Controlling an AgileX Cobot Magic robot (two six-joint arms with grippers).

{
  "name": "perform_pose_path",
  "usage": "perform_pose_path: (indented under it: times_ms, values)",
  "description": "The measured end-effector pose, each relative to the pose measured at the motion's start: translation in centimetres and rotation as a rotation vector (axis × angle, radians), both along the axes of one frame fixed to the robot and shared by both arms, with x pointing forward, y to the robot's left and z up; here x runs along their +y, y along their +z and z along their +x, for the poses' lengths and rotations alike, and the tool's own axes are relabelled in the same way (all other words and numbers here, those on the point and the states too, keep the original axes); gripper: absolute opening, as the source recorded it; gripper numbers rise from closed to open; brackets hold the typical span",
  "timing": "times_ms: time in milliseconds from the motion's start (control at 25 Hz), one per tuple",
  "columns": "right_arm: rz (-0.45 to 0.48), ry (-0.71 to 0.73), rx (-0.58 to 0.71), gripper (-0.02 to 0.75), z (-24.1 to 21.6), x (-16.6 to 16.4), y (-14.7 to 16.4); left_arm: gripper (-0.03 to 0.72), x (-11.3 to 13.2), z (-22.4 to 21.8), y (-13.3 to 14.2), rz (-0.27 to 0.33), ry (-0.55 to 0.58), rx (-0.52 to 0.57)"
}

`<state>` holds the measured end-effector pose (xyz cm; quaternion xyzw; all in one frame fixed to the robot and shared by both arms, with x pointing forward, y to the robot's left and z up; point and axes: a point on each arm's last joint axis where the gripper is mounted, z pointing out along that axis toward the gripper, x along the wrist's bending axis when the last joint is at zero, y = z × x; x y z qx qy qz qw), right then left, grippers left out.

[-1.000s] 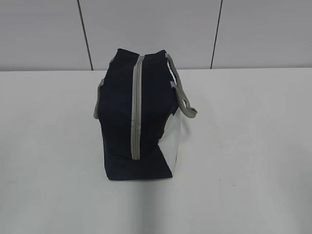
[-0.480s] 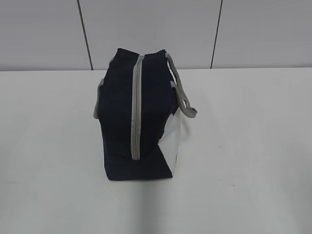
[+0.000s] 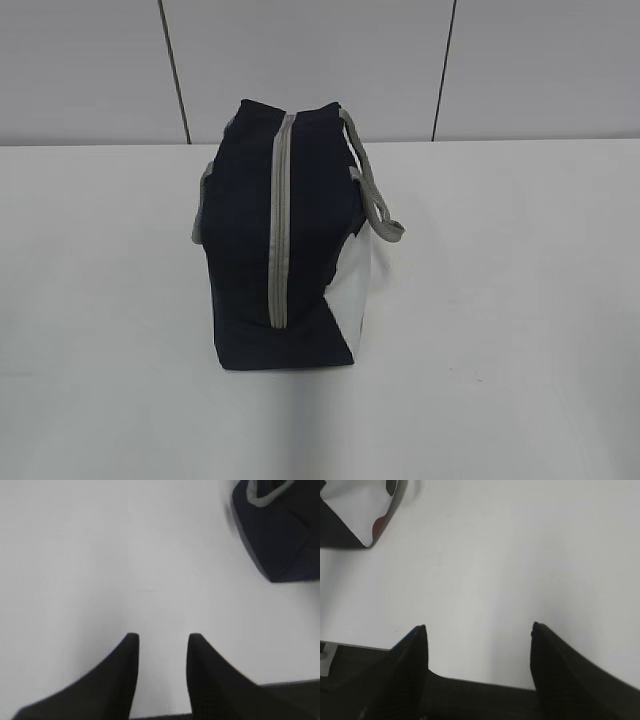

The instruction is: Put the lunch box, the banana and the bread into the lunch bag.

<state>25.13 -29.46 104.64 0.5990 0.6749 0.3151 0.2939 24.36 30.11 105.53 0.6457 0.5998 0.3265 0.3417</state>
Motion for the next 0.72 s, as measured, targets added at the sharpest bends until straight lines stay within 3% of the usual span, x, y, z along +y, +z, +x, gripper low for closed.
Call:
perform_pose_path:
  times_ms: [320,720]
  values:
    - [0.004,-0.026,-0.105,0.475,-1.6,-0.1,0.0,0.239,0.0,-1.6,0.0,0.000,0.114,-0.099]
    - [-0.006,-0.137,-0.146,0.475,-2.3,0.0,-0.1,0.237,-0.1,-1.7,-0.1,-0.007,0.125,-0.106]
